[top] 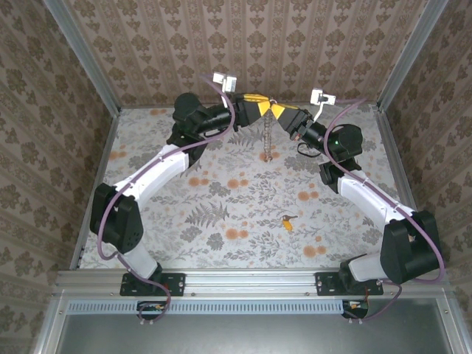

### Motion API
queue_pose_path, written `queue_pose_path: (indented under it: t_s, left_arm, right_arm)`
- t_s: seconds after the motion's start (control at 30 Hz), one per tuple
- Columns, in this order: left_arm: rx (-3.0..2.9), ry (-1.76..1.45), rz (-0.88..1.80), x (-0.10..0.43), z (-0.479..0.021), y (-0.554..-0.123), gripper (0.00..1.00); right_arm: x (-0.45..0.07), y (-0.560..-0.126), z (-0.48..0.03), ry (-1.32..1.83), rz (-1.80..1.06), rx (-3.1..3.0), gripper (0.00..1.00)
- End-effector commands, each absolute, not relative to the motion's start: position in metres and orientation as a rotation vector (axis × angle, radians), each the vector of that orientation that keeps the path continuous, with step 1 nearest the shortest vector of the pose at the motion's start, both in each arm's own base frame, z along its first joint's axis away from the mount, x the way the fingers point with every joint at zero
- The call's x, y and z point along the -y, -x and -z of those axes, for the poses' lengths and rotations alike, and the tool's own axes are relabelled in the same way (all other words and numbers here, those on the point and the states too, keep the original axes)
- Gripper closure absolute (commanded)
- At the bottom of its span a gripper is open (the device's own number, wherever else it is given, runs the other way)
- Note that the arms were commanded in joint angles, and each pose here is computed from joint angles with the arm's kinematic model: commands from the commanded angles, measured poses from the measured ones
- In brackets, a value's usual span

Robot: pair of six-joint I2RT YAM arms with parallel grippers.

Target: Put the keys on the keyring

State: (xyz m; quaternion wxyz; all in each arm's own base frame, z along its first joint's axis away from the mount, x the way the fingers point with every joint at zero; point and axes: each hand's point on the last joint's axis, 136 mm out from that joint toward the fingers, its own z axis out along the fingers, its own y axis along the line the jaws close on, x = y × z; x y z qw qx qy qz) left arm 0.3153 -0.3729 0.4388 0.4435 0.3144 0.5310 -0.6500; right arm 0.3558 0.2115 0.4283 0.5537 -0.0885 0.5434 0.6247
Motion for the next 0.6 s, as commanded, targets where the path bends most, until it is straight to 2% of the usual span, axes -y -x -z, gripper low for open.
queue_pose_path:
  t_s: [0.0, 0.33, 0.57]
  left_arm:
    - [-1.277, -0.828, 1.617, 0.3773, -0.4474, -0.308, 0.73]
    - [-1.275, -0.834, 1.626, 0.3815, -0.4464, -0.3076, 0.8]
    - [-1.269, -0.842, 1.626, 0.3828, -0.4472, -0.3071, 1.0]
  right_arm:
    - [-0.2109, -0.3533, -0.4353, 0.23, -1.457, -1.247, 1.0]
    - [-0.2112, -0.3538, -0.4328, 0.227, -1.46, -1.256, 1.0]
    - [-0.213, -0.3543, -0.4306, 0.233, -1.462, -1.274, 1.0]
